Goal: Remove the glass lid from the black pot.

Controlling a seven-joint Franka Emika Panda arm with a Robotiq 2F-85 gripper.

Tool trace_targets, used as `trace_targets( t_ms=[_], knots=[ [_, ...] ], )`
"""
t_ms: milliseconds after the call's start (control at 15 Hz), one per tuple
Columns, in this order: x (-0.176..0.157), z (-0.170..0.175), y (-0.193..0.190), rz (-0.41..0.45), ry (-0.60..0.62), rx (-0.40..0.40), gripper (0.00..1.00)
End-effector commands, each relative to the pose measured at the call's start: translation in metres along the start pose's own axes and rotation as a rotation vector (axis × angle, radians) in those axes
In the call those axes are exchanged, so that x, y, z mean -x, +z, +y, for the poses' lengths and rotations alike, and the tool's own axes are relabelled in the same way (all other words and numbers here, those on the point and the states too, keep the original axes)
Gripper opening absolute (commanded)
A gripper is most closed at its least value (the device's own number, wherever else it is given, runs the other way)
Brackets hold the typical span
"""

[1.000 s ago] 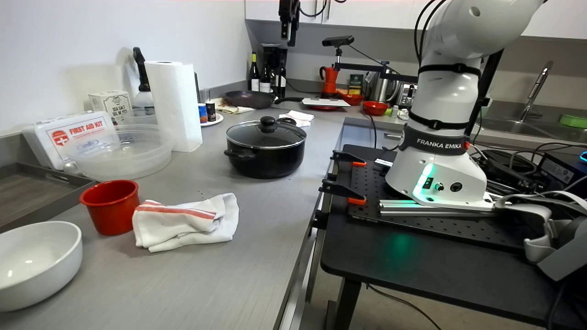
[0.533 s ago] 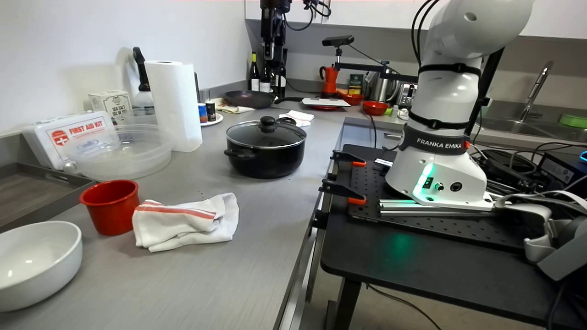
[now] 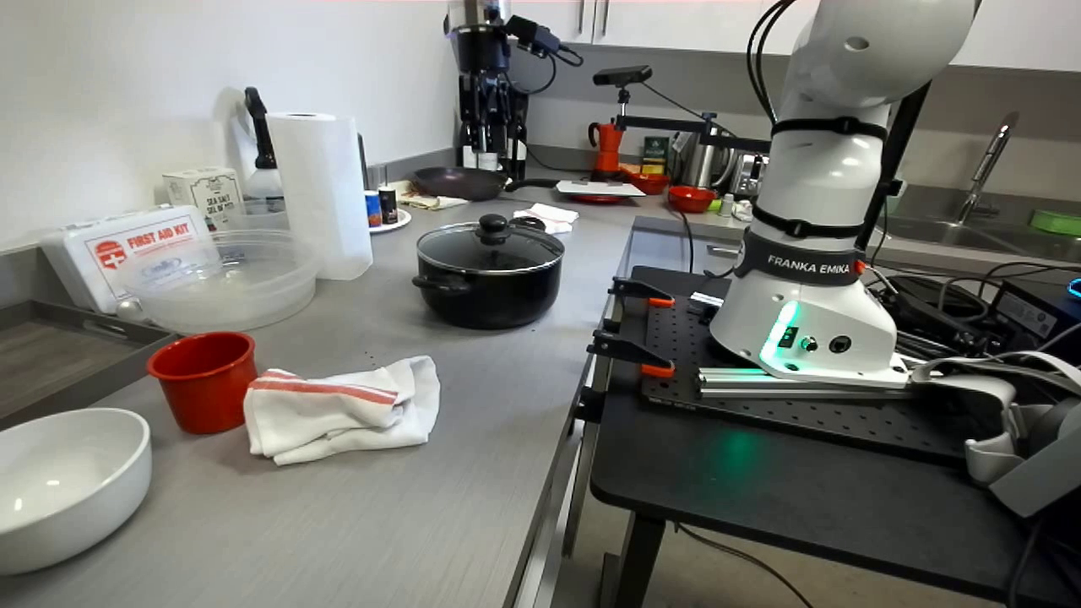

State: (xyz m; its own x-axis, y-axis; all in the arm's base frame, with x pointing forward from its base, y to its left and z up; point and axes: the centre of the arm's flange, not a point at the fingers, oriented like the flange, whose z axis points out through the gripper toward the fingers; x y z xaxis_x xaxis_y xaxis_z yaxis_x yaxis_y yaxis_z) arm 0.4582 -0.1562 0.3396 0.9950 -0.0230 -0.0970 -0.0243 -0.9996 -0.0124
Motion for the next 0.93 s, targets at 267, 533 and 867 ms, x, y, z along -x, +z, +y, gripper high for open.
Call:
trace_targets(
  t_ms=[267, 533, 867],
  knots=[
    [-0.015, 0.014, 0.056, -0.037, 0.01, -0.039, 1.0],
    [-0.003, 0.011, 0.078, -0.038, -0.014, -0.055, 1.0],
    [0.001, -0.004, 0.11, -0.053, -0.042, -0.048, 1.0]
  ],
)
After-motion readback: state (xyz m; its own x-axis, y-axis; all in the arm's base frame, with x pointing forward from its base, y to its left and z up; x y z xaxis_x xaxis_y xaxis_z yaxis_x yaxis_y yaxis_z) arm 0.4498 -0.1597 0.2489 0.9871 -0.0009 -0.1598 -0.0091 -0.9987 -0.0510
